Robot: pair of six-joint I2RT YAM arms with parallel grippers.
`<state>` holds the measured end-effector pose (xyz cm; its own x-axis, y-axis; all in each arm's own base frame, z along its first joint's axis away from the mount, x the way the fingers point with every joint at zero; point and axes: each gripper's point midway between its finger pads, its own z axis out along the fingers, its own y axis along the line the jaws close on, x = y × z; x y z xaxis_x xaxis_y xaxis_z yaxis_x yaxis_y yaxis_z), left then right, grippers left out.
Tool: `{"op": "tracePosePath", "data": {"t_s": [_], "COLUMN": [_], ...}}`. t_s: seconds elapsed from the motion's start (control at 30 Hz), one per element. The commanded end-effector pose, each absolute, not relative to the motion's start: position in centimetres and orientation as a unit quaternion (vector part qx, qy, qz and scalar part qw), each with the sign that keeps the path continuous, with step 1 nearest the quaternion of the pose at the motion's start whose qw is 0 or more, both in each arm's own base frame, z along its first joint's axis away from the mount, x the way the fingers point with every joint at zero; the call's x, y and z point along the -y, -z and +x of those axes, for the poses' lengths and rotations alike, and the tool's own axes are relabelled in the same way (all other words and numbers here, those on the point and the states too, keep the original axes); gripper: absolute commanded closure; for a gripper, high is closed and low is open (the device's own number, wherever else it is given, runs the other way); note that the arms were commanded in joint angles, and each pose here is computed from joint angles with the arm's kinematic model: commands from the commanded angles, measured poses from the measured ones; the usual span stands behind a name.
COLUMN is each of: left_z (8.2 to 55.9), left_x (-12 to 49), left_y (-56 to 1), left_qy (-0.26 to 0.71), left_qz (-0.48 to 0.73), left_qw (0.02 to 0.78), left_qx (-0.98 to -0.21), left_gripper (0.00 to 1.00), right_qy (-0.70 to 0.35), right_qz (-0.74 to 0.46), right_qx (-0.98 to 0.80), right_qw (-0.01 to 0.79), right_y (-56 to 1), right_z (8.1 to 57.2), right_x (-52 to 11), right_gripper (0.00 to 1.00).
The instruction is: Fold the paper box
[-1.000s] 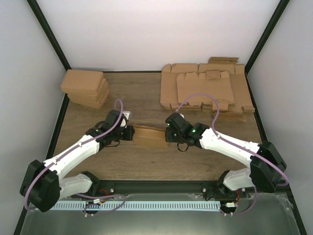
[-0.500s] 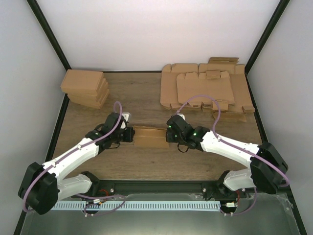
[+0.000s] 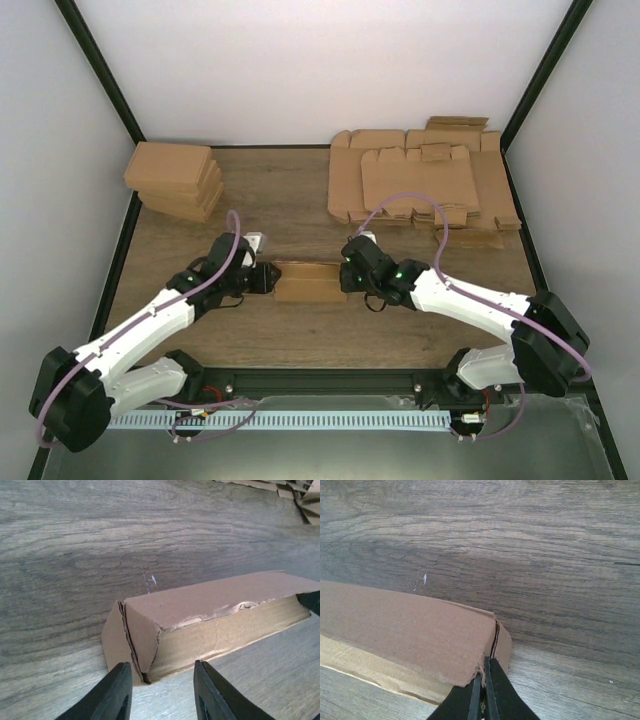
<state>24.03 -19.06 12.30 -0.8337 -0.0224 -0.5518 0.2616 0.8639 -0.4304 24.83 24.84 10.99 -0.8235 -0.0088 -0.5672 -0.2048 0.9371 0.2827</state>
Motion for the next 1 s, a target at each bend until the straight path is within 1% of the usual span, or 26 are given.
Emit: {"op": "tracePosePath", "data": {"t_s": [0.0, 0.03, 0.1, 0.33, 0.43, 0.57, 0.67, 0.83, 0.97], "left_z": [23.4, 23.4, 23.3, 23.4, 23.8, 24.2, 24.5, 25.2, 25.7], "left_x": [19.0, 19.0, 19.0, 17.9, 17.1, 15.3, 15.3, 16.7, 17.1], "left_y": [-13.2, -13.6, -14.5, -18.3, -19.8, -21.7, -22.2, -21.1, -21.0], "left_qy": [0.262, 0.265, 0.275, 0.293, 0.299, 0.297, 0.326, 0.376, 0.395], "left_qz": [0.058, 0.057, 0.055, 0.014, -0.022, -0.081, -0.108, -0.151, -0.167], "left_qw": [0.280, 0.284, 0.293, 0.337, 0.352, 0.373, 0.365, 0.292, 0.280], "left_qx": [-0.922, -0.920, -0.914, -0.895, -0.887, -0.875, -0.865, -0.867, -0.859], "left_gripper": [0.55, 0.48, 0.39, 0.14, 0.01, 0.00, 0.00, 0.00, 0.00], "right_qy": [-0.117, -0.115, -0.112, -0.127, -0.133, -0.135, -0.138, -0.142, -0.141], "right_qz": [-0.092, -0.096, -0.103, -0.120, -0.127, -0.134, -0.139, -0.142, -0.144], "right_qx": [-0.958, -0.957, -0.954, -0.943, -0.940, -0.939, -0.937, -0.935, -0.935], "right_qw": [0.246, 0.249, 0.257, 0.283, 0.287, 0.287, 0.289, 0.292, 0.293], "right_y": [-8.0, -8.1, -8.3, -8.9, -8.9, -8.8, -8.8, -8.6, -8.4], "right_z": [22.6, 22.7, 22.9, 23.2, 23.1, 23.1, 23.0, 23.0, 23.0], "right_x": [-23.0, -22.9, -22.9, -23.2, -23.3, -23.4, -23.5, -23.6, -23.5], "right_gripper": [0.99, 0.99, 0.99, 0.99, 0.99, 0.99, 0.99, 0.99, 0.99]}}
